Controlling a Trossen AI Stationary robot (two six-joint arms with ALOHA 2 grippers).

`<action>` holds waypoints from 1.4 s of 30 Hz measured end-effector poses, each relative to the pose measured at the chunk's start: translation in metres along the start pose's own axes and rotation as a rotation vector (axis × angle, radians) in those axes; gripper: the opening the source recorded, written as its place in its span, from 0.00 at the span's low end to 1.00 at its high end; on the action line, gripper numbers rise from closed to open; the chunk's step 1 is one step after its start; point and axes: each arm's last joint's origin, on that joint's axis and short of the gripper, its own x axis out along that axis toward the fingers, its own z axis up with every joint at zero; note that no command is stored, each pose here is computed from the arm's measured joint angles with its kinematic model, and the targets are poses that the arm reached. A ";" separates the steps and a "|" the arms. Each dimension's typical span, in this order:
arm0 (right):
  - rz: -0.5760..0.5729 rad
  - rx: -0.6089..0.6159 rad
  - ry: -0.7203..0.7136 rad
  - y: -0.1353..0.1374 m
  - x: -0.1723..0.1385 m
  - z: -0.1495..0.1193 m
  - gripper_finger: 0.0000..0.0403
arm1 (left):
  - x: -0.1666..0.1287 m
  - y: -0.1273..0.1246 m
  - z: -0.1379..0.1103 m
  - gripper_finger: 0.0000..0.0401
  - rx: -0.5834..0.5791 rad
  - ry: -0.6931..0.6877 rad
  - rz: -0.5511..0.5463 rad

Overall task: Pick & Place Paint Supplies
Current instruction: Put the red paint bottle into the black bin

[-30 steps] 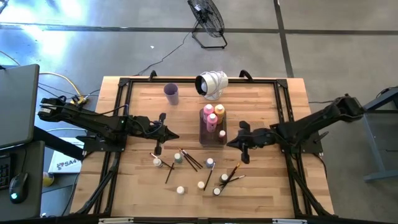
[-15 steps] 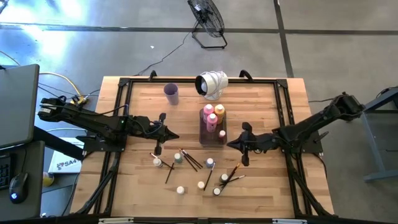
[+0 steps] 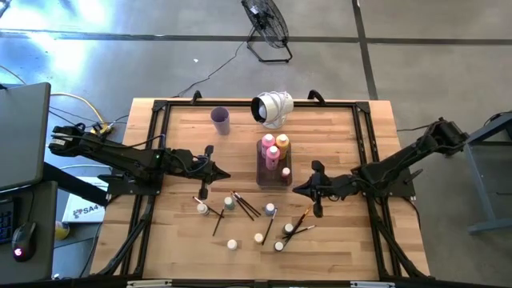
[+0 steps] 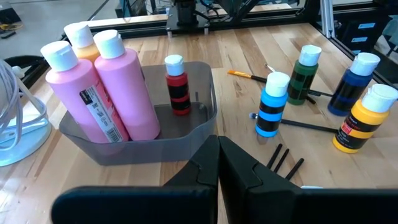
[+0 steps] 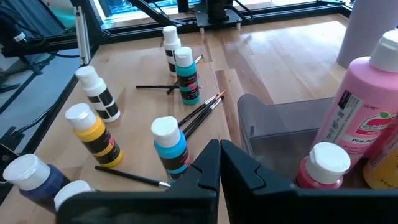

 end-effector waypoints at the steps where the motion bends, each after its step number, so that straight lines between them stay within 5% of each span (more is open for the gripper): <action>1: 0.000 0.000 0.000 0.000 0.000 0.000 0.00 | 0.000 0.000 0.000 0.00 0.000 0.000 0.000; 42: -0.253 0.124 0.054 -0.013 0.046 -0.034 0.00 | 0.000 0.000 0.000 0.00 0.001 0.000 0.000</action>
